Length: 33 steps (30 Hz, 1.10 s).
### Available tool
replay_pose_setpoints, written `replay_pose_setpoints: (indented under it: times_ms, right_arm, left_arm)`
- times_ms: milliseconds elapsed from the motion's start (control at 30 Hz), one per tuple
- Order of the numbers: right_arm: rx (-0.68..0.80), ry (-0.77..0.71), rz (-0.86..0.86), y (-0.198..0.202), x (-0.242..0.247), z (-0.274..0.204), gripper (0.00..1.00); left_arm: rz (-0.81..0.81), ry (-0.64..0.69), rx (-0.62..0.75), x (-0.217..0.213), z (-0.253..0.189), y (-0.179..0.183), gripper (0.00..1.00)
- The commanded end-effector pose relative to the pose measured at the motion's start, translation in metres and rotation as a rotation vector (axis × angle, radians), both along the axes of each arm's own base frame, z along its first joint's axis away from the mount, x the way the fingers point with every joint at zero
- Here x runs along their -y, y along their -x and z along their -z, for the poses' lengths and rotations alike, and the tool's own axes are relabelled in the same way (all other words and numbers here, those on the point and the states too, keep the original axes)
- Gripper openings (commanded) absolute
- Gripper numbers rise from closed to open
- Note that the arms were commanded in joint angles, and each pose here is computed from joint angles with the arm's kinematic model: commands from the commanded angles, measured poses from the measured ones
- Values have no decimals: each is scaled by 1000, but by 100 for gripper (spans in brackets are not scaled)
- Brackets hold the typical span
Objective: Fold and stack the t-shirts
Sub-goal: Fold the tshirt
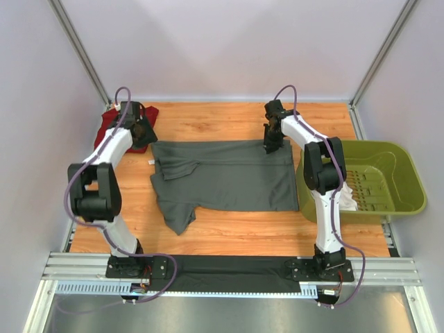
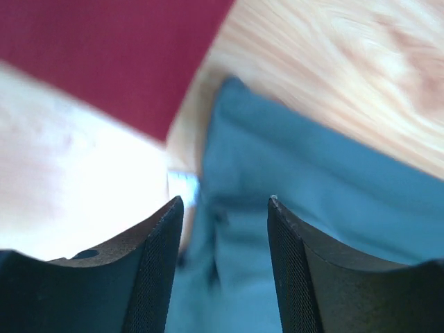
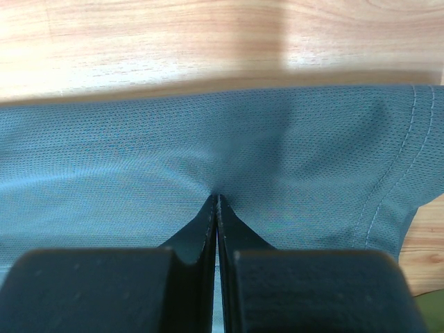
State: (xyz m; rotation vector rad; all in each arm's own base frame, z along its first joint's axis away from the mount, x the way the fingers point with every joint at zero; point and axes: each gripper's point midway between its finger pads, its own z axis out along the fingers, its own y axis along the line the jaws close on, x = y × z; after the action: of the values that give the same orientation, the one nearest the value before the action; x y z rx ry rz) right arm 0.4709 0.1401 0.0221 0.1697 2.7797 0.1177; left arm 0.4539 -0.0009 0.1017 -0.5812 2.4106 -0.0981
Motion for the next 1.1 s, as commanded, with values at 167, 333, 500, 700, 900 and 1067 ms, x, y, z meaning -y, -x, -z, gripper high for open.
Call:
replay_pose_setpoints:
  times_ms: [167,333,500,700,900,1067]
  right_arm:
    - [15,-4,1,3,0,-14,0]
    - [13,-12,1,5,-1,-10,0]
    - [23,-23,3,2,-4,-8,0]
    - [38,-36,1,-3,-7,-11,0]
    - [37,-34,0,-6,-7,-11,0]
    - [37,-35,3,-6,-7,-12,0]
  left_arm:
    - [-134,231,47,64,-40,83,56]
    - [-234,344,54,96,-25,98,51]
    - [-325,375,5,105,10,105,47]
    - [-424,361,8,101,36,93,46]
    - [-459,371,-32,107,53,83,45]
    - [-467,351,-47,107,58,84,45]
